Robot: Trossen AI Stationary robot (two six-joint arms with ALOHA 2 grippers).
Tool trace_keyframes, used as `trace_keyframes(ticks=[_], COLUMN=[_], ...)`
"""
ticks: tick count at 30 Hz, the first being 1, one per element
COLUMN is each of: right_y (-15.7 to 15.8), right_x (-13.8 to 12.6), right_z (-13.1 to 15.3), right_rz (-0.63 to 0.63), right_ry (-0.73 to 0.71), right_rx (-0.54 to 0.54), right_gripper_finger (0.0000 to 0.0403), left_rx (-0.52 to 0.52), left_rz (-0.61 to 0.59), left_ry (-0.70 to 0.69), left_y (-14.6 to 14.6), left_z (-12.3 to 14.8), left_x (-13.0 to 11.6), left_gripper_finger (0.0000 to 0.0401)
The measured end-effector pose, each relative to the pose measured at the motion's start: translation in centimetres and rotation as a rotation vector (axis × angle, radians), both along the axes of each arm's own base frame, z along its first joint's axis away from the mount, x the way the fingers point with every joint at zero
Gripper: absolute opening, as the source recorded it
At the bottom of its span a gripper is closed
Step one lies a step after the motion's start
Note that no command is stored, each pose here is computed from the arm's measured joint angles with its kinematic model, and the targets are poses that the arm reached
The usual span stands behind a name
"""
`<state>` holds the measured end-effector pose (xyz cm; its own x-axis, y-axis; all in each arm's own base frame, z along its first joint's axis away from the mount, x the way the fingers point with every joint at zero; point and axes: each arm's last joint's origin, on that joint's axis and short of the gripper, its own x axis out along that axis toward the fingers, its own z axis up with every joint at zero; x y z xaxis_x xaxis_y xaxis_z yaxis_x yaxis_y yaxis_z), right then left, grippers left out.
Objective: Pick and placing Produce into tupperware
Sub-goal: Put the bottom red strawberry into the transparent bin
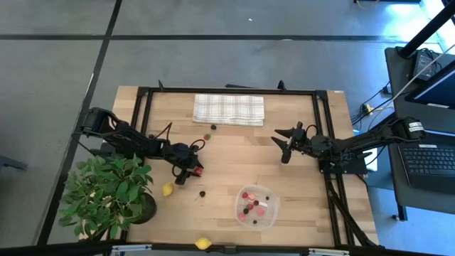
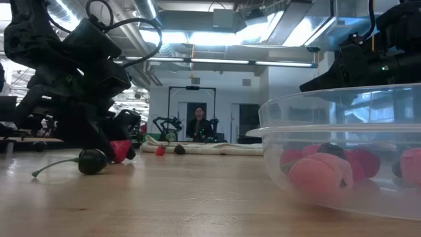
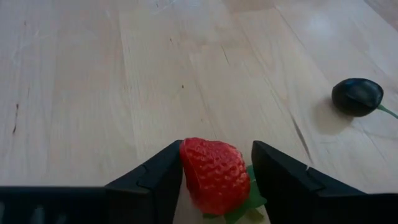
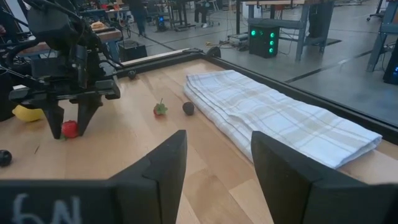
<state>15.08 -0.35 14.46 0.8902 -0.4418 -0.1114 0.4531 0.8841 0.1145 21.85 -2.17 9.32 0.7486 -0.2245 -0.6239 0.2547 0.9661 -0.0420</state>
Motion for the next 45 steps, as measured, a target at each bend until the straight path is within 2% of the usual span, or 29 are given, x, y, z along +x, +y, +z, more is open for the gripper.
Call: trace_keyframes(ticks=[10, 20, 25, 32, 39, 45], right_y=[0.0, 0.0, 0.0, 0.0, 0.0, 0.0], right_x=[0.0, 0.0, 0.0, 0.0, 0.0, 0.0], right_z=[0.0, 0.0, 0.0, 0.0, 0.0, 0.0], right_rz=[0.000, 0.000, 0.000, 0.000, 0.000, 0.000], right_ry=[0.000, 0.000, 0.001, 0.001, 0.001, 0.004], right_rx=[0.000, 0.000, 0.000, -0.001, -0.002, -0.001], right_gripper_finger=[0.0182, 0.0182, 0.0182, 0.0182, 0.0182, 0.0182], left_rx=[0.000, -0.001, -0.010, -0.056, -0.056, 0.007], left_rz=[0.001, 0.000, 0.003, 0.018, -0.092, -0.170], left_ry=[-0.015, -0.032, -0.113, -0.225, -0.389, -0.424], left_y=[0.0, 0.0, 0.0, -0.3, -1.1, -2.3], left_z=[0.1, 0.2, 1.0, 3.9, 7.9, 8.1], left_x=[0.1, 0.2, 0.7, 3.9, 7.6, 11.1], left_gripper_finger=[0.0136, 0.0135, 0.0135, 0.0135, 0.0135, 0.0135])
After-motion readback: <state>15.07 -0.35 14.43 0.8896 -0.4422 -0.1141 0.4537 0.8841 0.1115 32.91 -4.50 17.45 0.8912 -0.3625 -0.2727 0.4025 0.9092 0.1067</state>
